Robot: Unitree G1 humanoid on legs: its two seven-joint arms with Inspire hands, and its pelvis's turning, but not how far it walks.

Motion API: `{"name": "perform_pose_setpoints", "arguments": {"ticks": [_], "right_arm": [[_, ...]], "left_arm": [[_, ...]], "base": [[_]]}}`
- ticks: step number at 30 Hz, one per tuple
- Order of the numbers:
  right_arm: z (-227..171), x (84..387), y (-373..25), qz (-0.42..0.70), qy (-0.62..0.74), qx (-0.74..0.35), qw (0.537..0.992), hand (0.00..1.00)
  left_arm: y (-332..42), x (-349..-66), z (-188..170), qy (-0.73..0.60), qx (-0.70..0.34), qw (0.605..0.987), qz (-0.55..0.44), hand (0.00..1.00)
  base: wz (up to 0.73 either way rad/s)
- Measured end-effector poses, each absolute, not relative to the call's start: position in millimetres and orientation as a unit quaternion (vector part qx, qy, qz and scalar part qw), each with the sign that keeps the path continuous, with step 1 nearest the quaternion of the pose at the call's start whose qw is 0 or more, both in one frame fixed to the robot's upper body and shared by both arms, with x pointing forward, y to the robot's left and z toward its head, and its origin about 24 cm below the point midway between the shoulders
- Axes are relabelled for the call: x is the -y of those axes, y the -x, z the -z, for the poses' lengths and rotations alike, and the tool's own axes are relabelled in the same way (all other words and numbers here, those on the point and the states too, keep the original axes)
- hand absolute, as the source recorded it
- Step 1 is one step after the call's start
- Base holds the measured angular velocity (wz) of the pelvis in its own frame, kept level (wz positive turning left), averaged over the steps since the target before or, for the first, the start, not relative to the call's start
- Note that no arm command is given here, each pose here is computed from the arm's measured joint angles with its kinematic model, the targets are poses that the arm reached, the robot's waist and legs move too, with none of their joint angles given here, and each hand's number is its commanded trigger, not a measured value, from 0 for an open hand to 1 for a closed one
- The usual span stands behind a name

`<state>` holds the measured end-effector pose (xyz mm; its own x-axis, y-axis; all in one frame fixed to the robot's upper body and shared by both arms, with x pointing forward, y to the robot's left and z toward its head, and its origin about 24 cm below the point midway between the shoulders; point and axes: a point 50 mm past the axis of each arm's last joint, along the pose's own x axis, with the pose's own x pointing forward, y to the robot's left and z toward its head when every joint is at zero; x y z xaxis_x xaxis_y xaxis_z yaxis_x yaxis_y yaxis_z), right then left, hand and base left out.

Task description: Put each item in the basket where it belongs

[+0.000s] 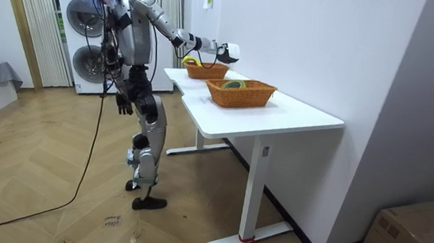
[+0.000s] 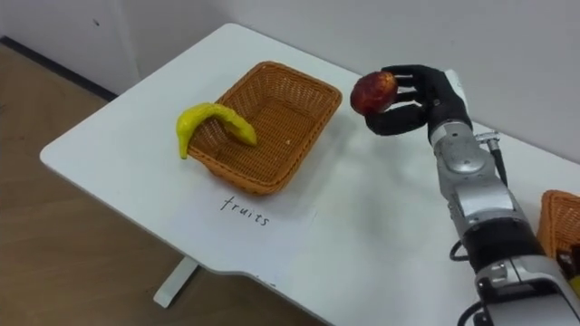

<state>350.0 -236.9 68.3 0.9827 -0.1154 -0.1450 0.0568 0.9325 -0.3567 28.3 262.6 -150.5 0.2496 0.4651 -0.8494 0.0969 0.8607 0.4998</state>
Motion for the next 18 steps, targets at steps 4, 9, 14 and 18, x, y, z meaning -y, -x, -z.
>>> {"name": "perform_pose_setpoints", "arguments": {"ticks": [4,9,14,18], "right_arm": [[-82,229,-353,0.037,0.180,-0.051,0.982,1.00],[-97,218,-354,0.022,0.173,-0.016,0.985,1.00],[-100,210,-355,0.007,0.169,-0.006,0.986,1.00],[-98,197,-354,-0.030,0.182,-0.007,0.983,1.00]], "left_arm": [[-23,-263,150,-0.235,-0.604,0.752,-0.122,0.00],[-20,-262,151,-0.232,-0.609,0.749,-0.123,0.00],[-20,-260,151,-0.235,-0.608,0.749,-0.120,0.00],[-21,-260,151,-0.238,-0.607,0.749,-0.122,0.00]], "base": [[0.00],[0.00],[0.00],[0.03]]}}
